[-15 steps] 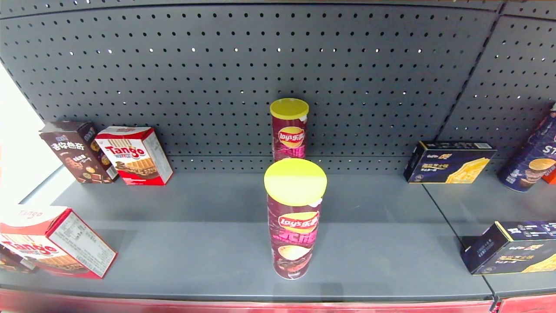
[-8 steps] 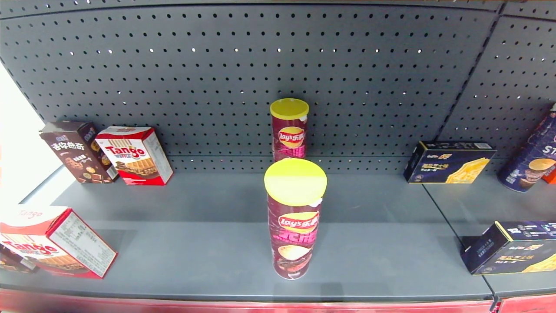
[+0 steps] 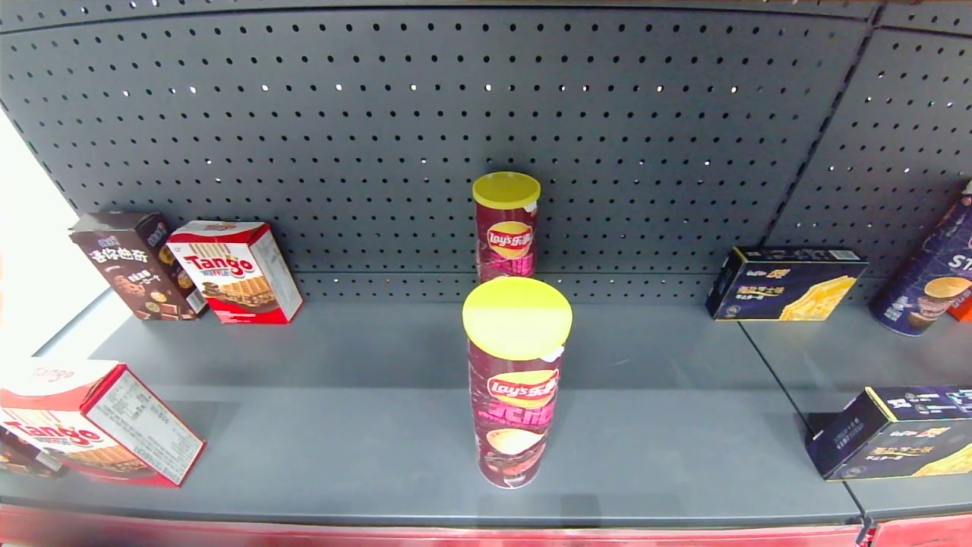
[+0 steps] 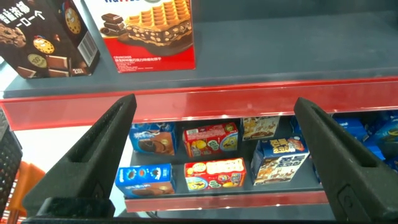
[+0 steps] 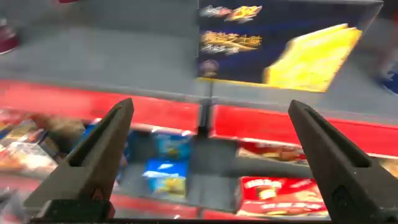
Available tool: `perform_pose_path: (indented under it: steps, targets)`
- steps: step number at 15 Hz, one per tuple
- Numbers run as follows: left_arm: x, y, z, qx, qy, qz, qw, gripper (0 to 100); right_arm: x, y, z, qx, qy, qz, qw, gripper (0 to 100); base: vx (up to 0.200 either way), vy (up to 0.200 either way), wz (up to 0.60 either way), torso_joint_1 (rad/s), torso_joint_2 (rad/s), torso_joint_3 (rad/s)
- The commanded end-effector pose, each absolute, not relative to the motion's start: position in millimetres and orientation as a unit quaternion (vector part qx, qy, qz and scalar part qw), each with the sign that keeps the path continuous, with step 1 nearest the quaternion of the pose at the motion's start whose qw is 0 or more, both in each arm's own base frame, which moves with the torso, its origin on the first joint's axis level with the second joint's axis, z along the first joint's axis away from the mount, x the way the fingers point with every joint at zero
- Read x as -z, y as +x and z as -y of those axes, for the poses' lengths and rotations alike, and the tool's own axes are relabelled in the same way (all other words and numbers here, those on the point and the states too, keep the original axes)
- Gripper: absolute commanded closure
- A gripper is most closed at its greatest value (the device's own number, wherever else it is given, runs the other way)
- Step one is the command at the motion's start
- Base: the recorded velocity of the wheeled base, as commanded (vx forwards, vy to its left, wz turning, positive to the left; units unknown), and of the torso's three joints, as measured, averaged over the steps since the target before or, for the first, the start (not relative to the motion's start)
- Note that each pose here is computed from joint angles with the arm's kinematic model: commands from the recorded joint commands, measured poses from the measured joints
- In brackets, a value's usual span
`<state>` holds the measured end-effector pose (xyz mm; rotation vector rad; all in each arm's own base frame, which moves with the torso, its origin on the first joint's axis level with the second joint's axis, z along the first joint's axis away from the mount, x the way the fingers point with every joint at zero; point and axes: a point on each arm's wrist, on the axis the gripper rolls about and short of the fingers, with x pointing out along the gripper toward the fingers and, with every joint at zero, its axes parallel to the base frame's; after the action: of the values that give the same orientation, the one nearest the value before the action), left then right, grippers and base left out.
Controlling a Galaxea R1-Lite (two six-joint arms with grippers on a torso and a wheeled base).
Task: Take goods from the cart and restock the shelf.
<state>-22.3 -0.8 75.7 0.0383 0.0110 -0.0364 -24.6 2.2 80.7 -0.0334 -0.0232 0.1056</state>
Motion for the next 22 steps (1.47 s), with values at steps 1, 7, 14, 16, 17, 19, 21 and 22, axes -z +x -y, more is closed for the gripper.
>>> perform_pose_path:
  steps: [1,7,14,16,17,19,21,22]
  targets:
    - [-75.7,-22.1,0.8,0.019,0.019,-0.007,1.0,0,-81.8,-25.2,3.5,0.075,0.001,0.008,0.997,0,0.0,0.0,0.0,0.0,0.0,0.0]
    - [-75.7,-22.1,0.8,0.019,0.019,-0.007,1.0,0,-75.6,-22.9,-0.8,-0.02,0.007,-0.001,1.0,0,0.0,0.0,0.0,0.0,0.0,0.0]
    - [-75.8,-22.1,0.7,0.016,0.013,-0.006,1.0,0,-75.6,-22.9,-0.7,-0.021,0.004,-0.001,1.0,0,0.0,0.0,0.0,0.0,0.0,0.0]
    - [-75.8,-22.1,0.7,0.016,0.018,-0.006,1.0,0,-75.6,-22.9,-0.7,-0.021,0.004,-0.001,1.0,0,0.0,0.0,0.0,0.0,0.0,0.0]
    - [-75.8,-22.1,0.7,0.015,0.014,-0.006,1.0,0,-75.6,-22.9,-0.8,-0.021,0.004,-0.001,1.0,0,0.0,0.0,0.0,0.0,0.0,0.0]
    - [-75.8,-22.1,0.7,0.015,0.015,-0.006,1.0,0,-75.6,-22.9,-0.8,-0.021,0.004,-0.001,1.0,0,0.0,0.0,0.0,0.0,0.0,0.0]
    - [-75.4,-22.1,0.7,0.016,0.022,-0.006,1.0,0,-75.6,-22.9,-0.8,-0.02,0.004,-0.001,1.0,0,0.0,0.0,0.0,0.0,0.0,0.0]
    - [-75.8,-22.2,0.7,0.015,0.021,-0.005,1.0,0,-76.0,-23.1,-0.8,-0.021,0.004,0.0,1.0,0,0.0,0.0,0.0,0.0,0.0,0.0]
